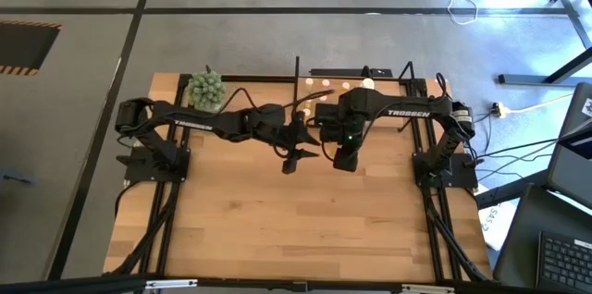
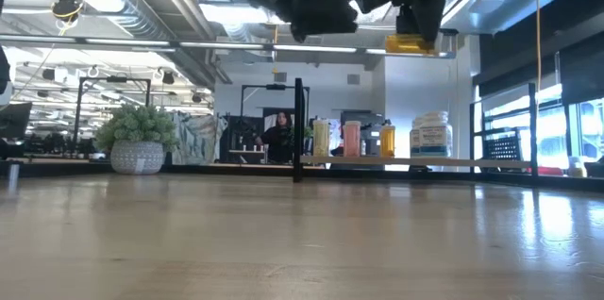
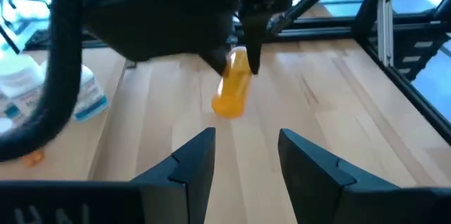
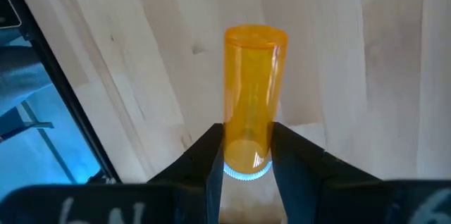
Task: Pick and place medicine bottles onto shelf by color
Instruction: Put the orange pill bottle on the shelf aligned with the other orange pill bottles
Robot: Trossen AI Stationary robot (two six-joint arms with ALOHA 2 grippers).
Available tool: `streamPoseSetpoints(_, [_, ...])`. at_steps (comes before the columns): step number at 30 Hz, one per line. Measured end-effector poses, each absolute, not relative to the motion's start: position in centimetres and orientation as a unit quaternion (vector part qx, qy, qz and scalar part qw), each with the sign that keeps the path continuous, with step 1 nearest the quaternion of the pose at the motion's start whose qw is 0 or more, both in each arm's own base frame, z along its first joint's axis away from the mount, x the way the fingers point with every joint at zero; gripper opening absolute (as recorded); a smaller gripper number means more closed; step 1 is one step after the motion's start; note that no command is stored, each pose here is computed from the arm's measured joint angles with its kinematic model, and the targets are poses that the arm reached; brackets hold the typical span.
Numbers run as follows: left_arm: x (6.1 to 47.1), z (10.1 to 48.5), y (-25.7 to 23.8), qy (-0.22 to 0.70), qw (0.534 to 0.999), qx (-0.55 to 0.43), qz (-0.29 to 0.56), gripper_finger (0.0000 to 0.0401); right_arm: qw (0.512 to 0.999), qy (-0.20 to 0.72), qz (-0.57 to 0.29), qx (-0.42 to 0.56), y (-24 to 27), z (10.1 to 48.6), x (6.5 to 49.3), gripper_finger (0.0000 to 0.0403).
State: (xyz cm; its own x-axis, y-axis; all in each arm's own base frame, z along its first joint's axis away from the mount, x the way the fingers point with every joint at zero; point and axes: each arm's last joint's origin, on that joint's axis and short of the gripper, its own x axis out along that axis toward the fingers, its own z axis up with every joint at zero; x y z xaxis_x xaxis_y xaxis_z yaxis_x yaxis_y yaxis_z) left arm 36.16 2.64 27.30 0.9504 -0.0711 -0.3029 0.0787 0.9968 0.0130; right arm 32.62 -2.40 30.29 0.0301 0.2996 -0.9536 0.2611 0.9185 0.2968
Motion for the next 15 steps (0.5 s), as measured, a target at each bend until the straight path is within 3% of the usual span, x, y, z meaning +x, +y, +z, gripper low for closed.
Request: streamPoseSetpoints(15, [37.25, 26.51, 2.80, 0.124, 0.990, 0.037, -0.055, 0.0150, 0.726, 0.662, 0.039, 0.179, -2.23, 30.36, 33.54, 0.0108])
